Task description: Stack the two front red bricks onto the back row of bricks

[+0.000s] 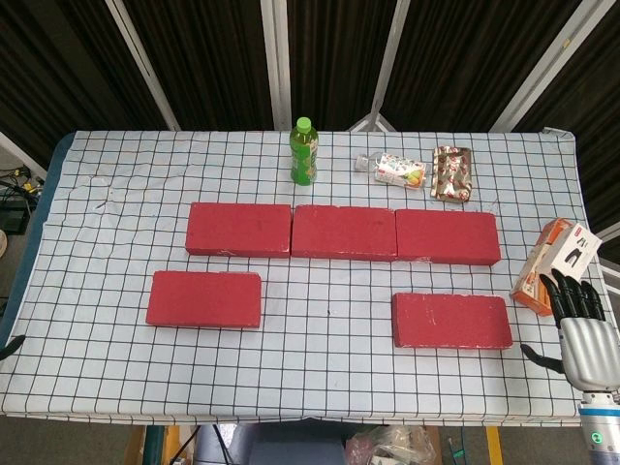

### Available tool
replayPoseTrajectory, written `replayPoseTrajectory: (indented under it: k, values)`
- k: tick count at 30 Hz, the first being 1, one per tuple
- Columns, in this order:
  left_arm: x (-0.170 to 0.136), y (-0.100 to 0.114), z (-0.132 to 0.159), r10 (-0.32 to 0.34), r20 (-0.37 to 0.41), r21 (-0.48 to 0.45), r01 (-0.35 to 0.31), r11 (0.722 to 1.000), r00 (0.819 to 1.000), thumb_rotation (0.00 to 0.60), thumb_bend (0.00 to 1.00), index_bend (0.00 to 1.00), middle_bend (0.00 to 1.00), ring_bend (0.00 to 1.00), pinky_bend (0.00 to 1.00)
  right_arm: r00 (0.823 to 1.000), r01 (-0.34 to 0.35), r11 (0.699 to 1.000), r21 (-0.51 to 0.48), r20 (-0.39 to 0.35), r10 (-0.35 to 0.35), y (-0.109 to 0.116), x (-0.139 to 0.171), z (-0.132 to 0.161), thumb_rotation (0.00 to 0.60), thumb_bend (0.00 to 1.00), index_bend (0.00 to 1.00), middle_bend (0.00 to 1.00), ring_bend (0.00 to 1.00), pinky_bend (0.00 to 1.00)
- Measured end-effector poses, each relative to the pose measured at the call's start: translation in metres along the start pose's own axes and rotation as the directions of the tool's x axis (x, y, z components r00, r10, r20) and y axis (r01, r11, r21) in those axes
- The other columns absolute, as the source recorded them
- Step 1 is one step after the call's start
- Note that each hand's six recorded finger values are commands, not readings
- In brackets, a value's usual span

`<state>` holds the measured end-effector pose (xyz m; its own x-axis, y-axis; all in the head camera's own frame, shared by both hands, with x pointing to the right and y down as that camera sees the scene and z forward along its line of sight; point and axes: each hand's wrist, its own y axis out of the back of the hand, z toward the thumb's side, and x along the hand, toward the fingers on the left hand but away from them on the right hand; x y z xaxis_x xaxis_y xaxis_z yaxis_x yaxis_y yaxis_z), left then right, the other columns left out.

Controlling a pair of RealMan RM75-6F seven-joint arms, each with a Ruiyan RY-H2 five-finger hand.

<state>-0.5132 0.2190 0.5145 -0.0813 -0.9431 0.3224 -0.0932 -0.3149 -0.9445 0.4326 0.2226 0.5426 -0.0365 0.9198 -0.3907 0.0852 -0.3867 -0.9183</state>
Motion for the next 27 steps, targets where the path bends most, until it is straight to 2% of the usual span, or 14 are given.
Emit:
replayPoseTrajectory:
  k: [9, 15, 22, 27]
  values:
    - [-0.002, 0.002, 0.001, 0.004, 0.005, -0.016, -0.004, 1.000, 1.000, 0.600, 0.00, 0.09, 0.00, 0.00, 0.02, 1.000, -0.004, 1.000, 0.003, -0.003, 0.004, 0.000, 0.001, 0.001, 0.600, 0.13, 0.00, 0.00, 0.00, 0.00]
    - [-0.001, 0.001, 0.001, 0.004, 0.003, -0.028, -0.004, 1.000, 1.000, 0.600, 0.00, 0.09, 0.00, 0.00, 0.02, 1.000, -0.006, 1.000, -0.005, 0.020, 0.006, -0.002, 0.000, 0.000, 0.600, 0.13, 0.00, 0.00, 0.00, 0.00]
    - [0.000, 0.001, 0.001, 0.001, 0.005, -0.034, -0.001, 0.999, 1.000, 0.600, 0.00, 0.09, 0.00, 0.00, 0.02, 0.998, -0.047, 0.998, -0.031, 0.044, 0.048, -0.006, 0.003, 0.002, 0.600, 0.13, 0.00, 0.00, 0.00, 0.00]
    - [-0.002, 0.003, 0.002, 0.019, 0.004, -0.055, -0.018, 0.998, 1.000, 0.600, 0.00, 0.09, 0.00, 0.00, 0.02, 0.991, -0.113, 0.992, -0.052, 0.060, 0.116, -0.015, 0.005, 0.002, 0.600, 0.13, 0.00, 0.00, 0.00, 0.00]
